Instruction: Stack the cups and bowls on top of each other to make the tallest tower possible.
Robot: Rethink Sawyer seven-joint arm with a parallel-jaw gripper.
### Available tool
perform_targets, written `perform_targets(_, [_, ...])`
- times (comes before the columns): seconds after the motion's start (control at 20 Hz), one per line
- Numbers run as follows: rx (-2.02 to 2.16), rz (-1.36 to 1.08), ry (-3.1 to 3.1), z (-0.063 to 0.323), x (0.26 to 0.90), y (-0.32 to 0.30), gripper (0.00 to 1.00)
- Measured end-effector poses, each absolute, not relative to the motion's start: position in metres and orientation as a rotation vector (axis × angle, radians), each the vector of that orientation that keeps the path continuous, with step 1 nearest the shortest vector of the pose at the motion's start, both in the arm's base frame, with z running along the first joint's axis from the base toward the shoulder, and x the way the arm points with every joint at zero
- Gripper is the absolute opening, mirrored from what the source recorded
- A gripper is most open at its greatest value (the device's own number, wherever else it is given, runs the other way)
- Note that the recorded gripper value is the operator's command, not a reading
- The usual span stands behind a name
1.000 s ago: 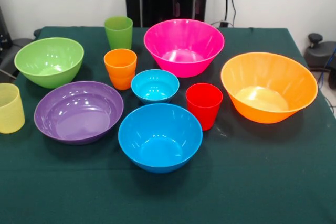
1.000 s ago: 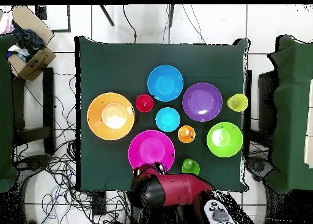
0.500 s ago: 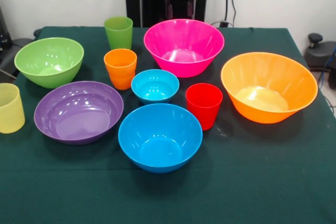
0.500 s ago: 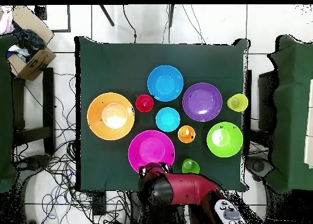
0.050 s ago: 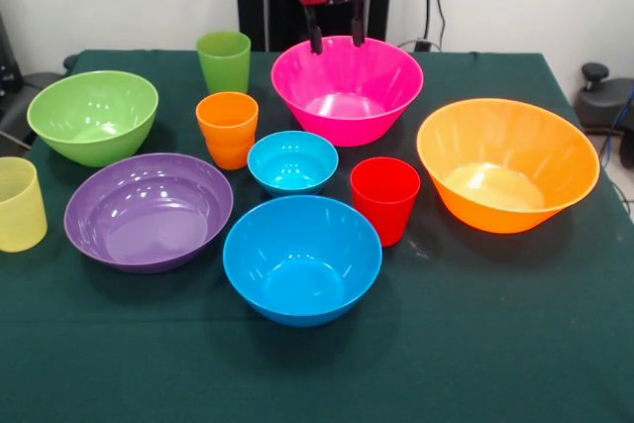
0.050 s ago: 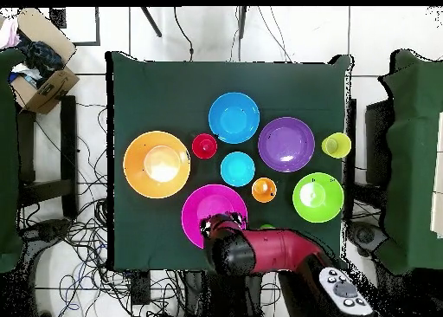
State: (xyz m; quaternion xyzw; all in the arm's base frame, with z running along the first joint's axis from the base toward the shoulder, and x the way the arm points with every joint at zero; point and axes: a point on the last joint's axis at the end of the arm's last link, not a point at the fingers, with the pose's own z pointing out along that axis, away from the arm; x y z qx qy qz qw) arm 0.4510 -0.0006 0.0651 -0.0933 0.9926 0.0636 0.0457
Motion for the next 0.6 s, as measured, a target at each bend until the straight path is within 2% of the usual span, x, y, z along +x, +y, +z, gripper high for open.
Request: perform_targets(0.6, [-0.37, 0.315, 3.019, 0.058, 0.52, -0.016, 1.0])
